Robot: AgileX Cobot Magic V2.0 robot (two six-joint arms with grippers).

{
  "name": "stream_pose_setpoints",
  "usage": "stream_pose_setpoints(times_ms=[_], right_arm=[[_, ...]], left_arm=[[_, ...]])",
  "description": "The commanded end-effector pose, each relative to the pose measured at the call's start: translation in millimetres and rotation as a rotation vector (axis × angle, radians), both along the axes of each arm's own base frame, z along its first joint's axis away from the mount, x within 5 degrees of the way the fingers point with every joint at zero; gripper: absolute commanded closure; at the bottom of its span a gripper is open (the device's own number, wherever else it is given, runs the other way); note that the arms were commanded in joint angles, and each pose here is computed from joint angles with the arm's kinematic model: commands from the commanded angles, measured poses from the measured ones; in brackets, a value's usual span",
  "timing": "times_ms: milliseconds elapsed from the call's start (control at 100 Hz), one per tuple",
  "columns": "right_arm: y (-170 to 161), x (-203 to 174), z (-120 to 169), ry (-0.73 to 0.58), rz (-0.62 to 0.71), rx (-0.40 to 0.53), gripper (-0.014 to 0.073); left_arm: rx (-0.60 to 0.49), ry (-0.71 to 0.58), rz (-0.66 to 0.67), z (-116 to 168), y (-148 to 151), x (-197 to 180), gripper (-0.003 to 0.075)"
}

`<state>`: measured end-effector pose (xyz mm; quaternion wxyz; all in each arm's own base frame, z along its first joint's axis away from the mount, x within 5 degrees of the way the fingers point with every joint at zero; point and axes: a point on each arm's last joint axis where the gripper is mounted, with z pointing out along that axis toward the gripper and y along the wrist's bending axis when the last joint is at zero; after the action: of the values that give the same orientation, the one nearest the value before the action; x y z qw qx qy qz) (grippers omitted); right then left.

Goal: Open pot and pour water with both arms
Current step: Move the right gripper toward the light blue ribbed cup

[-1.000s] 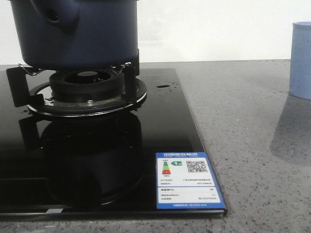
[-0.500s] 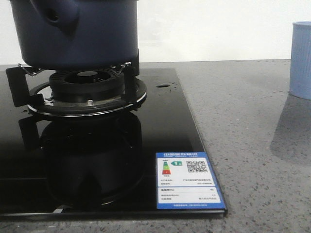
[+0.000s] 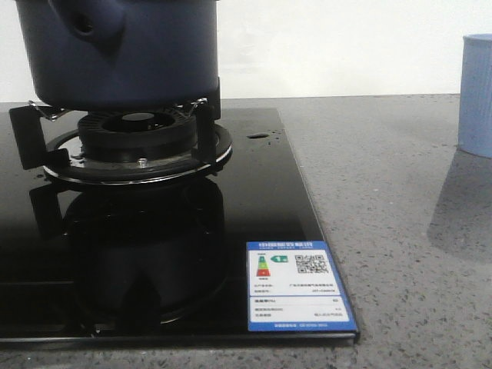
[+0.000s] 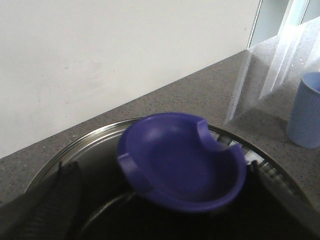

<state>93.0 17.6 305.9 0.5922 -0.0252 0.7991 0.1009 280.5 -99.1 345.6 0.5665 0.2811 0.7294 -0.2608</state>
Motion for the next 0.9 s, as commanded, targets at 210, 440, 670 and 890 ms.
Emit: stream_pose_setpoints(times_ms=[210,440,670,890], right_arm=[[-1.7,2.8,17.3,-0.088,-0.021,0.004,0.0134],[-1.7,2.8,17.3,-0.088,-0.021,0.004,0.0134],[-1.7,2.8,17.3,-0.088,-0.021,0.004,0.0134],[-1.7,2.8,17.3,-0.088,-0.021,0.004,0.0134]], left_arm=[[-0.097,-0.022,-0.046,11.9,-8.1,8.7,0.0155],[-0.080,-0.073,-0.067,13.9,-9.0,8.0,0.0172],[-0.089,-0.123,-0.067,17.6,-9.0,8.6,0.0173],[-0.091,-0.133,-0.066,18.3,-8.9,8.8,0.0173]])
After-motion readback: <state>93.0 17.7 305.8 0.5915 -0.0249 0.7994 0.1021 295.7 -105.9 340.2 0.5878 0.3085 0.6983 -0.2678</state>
